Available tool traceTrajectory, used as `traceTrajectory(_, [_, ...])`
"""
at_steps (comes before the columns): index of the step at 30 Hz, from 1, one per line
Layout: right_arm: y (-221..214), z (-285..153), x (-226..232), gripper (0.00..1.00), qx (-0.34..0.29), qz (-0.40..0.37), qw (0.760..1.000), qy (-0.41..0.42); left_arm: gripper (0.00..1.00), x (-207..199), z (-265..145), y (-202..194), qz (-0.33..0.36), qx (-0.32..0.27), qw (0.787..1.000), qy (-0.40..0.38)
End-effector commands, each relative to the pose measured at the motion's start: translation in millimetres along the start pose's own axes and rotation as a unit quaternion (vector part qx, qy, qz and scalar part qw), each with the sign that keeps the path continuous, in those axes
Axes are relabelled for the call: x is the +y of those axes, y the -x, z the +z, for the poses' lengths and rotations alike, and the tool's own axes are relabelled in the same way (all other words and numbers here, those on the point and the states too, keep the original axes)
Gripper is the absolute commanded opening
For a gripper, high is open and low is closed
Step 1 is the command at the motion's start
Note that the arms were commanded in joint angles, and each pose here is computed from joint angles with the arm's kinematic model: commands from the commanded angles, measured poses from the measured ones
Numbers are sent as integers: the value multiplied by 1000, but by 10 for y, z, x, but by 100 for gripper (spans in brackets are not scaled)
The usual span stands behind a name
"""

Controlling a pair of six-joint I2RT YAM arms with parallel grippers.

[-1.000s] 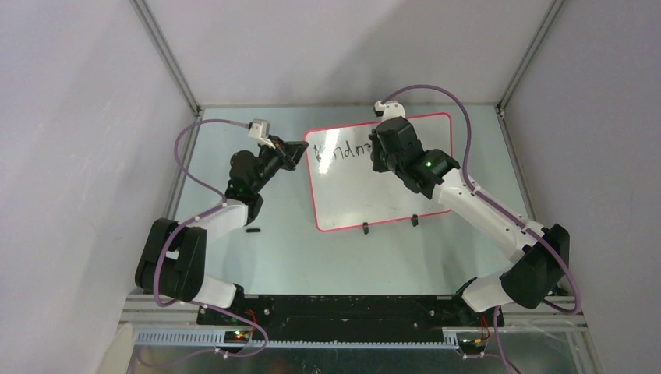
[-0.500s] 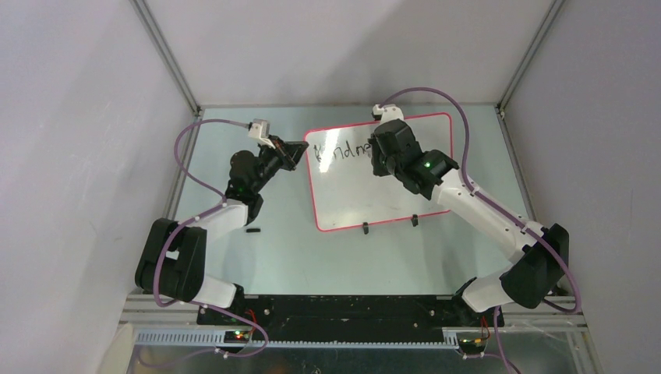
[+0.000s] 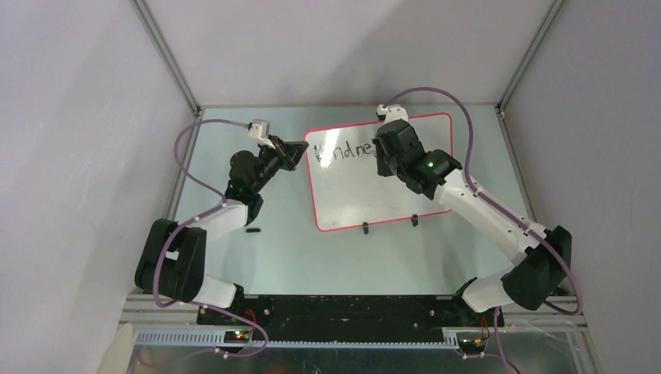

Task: Write a sentence on the whiteboard

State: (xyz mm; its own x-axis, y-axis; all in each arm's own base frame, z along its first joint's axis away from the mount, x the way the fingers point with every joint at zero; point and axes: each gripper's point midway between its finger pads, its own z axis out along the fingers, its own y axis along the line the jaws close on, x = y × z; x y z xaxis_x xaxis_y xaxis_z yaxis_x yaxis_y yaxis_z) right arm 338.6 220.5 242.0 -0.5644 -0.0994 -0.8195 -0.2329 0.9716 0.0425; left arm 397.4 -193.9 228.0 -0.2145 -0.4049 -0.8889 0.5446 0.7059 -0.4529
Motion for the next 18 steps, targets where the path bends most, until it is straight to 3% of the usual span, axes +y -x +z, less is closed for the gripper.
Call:
traceTrajectory(1, [170,-164,-142,0,-34,20,999,-19,0,-211,-33,138,28,-20,999,-34])
traceTrajectory(8, [282,-351,22,0,-70,28,996,48,0,-211,-27,142,27,-20,999,-33])
traceTrajectory(18, [665,-976,89,0,-168,60,976,123,0,-172,4,183,40,-21,999,-22])
